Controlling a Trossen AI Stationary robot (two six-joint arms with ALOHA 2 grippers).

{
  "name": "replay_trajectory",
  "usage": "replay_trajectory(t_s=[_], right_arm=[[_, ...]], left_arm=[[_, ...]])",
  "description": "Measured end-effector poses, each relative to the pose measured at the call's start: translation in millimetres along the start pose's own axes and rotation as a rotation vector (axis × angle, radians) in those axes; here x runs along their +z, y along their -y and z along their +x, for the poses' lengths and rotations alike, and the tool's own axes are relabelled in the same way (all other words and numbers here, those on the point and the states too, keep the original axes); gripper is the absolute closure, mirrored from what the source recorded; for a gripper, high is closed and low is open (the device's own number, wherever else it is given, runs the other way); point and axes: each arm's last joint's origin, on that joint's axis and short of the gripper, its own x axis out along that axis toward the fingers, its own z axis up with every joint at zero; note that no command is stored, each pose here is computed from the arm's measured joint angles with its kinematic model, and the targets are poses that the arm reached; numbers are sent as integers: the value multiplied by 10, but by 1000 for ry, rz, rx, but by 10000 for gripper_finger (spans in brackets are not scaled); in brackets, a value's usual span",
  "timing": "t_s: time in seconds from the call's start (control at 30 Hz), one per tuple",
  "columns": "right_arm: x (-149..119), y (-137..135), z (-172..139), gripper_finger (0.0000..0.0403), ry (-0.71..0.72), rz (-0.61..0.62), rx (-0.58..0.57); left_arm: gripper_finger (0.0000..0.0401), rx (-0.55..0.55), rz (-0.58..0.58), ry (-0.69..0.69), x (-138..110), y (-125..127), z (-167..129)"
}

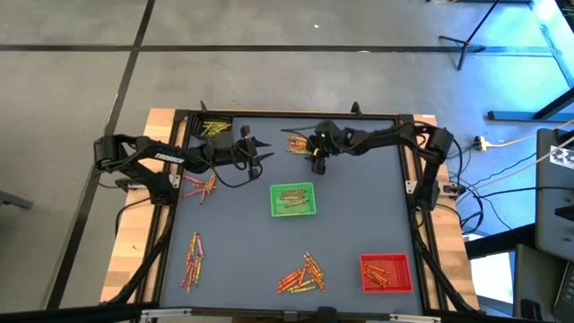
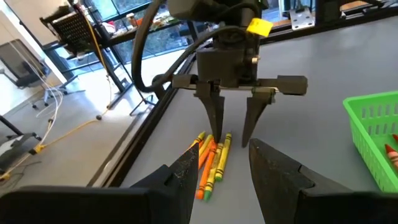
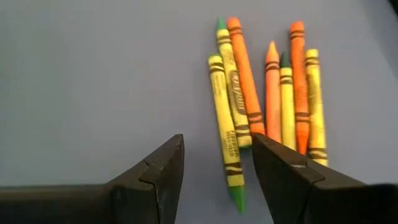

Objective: Sort crayons
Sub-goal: Put the green crayon into the black bin

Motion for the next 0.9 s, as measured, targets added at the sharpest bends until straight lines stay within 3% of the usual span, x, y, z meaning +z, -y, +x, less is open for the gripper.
replay_trajectory(t_s=[0.17,0.43,0.9], right_arm=[[-14,8,1,225,-20,8,39],[-9,20,2,256,-24,-20,1],[-54,-10,-25,258,-82,31,53]], left_arm=[[276,9,-3,-4,-9,-24,-1],[276,9,-4,-5,-10,-26,-1],[276,9,-4,-6,-12,-26,-1]])
